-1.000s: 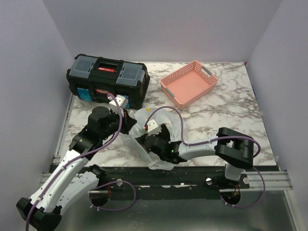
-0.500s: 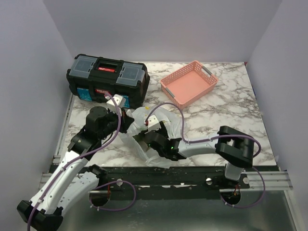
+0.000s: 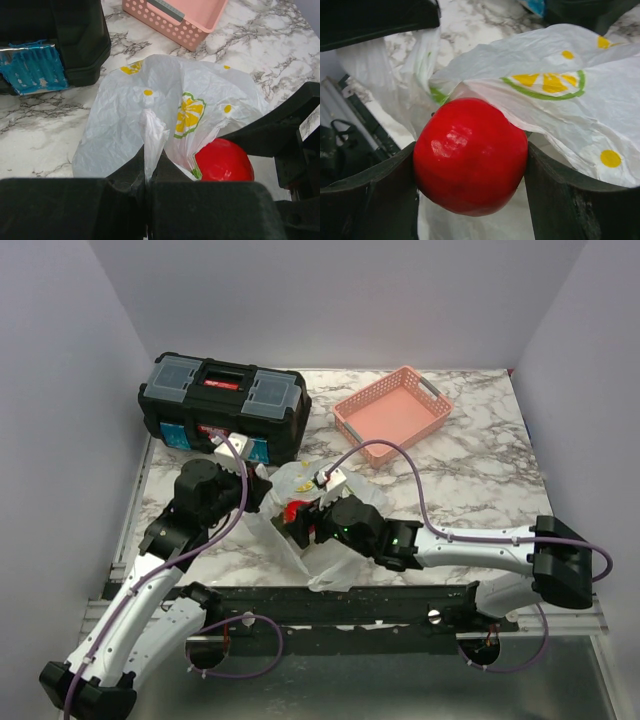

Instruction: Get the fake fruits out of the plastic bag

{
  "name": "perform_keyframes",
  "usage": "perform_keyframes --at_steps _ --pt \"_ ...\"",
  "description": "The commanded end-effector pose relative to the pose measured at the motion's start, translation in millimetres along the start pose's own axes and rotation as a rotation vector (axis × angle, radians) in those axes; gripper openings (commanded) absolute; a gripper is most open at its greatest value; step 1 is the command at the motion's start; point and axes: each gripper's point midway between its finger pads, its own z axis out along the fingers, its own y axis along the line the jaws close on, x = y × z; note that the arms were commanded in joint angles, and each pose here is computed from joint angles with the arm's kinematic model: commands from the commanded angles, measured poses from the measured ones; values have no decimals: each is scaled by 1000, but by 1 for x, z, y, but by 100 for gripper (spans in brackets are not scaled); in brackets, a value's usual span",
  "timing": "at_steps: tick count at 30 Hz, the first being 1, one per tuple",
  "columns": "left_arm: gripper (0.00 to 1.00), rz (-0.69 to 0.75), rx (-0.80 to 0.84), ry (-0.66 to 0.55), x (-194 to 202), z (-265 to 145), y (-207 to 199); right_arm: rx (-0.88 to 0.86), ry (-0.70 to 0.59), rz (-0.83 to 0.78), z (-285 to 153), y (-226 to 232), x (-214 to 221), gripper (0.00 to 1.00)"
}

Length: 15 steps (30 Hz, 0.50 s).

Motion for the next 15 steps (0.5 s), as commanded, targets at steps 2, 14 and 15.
perform_keyframes --at_steps 2,14,15 --pt "0 -14 -1 -5 -5 -1 3 -166 62 86 -14 37 -10 16" --pt "0 -18 -20 -22 -9 -4 8 33 -123 108 -33 4 -99 13" --pt "0 -16 -20 -24 -9 -5 8 55 -138 107 -34 -3 -103 13"
